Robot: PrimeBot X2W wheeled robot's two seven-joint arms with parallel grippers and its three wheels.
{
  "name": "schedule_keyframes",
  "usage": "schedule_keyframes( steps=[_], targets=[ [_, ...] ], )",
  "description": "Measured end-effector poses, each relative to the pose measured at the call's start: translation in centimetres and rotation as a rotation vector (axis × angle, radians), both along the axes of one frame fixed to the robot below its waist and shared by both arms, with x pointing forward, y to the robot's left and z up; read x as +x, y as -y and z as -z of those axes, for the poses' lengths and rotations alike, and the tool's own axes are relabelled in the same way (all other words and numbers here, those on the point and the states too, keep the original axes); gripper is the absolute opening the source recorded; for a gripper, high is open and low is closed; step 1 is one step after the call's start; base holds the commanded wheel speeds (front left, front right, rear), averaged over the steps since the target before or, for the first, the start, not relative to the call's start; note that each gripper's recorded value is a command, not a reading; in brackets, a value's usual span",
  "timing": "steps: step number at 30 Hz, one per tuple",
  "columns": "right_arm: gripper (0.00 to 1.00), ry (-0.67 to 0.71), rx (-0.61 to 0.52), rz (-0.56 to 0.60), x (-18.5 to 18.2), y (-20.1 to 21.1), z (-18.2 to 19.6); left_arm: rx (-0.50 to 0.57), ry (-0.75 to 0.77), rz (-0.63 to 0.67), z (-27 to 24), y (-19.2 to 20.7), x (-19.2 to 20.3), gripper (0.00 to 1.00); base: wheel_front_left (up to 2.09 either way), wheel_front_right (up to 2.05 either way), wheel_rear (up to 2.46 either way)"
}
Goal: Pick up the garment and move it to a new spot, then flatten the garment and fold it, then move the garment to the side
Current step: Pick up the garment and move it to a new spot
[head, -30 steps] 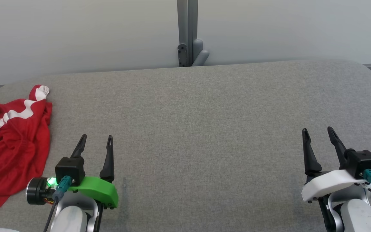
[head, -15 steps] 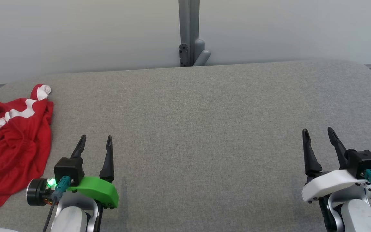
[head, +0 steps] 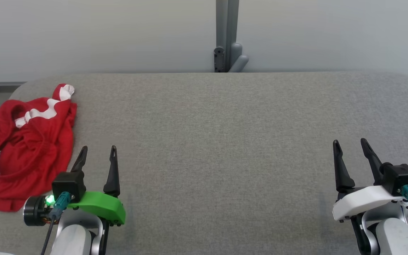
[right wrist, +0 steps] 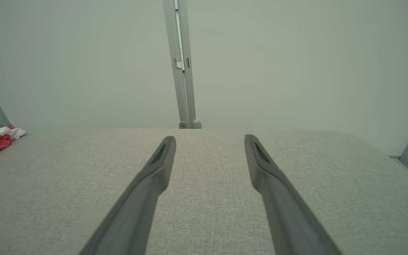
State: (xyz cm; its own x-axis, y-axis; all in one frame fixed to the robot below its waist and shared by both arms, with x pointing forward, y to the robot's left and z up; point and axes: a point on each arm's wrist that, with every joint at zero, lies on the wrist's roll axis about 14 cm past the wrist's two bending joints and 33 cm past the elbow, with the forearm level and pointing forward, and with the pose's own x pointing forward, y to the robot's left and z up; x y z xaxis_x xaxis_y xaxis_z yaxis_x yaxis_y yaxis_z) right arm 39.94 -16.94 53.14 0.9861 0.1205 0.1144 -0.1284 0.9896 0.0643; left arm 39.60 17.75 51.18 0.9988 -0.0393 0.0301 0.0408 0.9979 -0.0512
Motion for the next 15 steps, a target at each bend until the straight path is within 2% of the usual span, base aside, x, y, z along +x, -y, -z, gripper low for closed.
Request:
schedule_keyframes(
  steps=[15],
  targets=[
    [1.00,0.042,0.033,-0.282,2.7,-10.7,-1.4,-0.021,0.025,-0.292,-0.3,-9.4,-5.1,1.00,0.00,0.00,0.00]
  ],
)
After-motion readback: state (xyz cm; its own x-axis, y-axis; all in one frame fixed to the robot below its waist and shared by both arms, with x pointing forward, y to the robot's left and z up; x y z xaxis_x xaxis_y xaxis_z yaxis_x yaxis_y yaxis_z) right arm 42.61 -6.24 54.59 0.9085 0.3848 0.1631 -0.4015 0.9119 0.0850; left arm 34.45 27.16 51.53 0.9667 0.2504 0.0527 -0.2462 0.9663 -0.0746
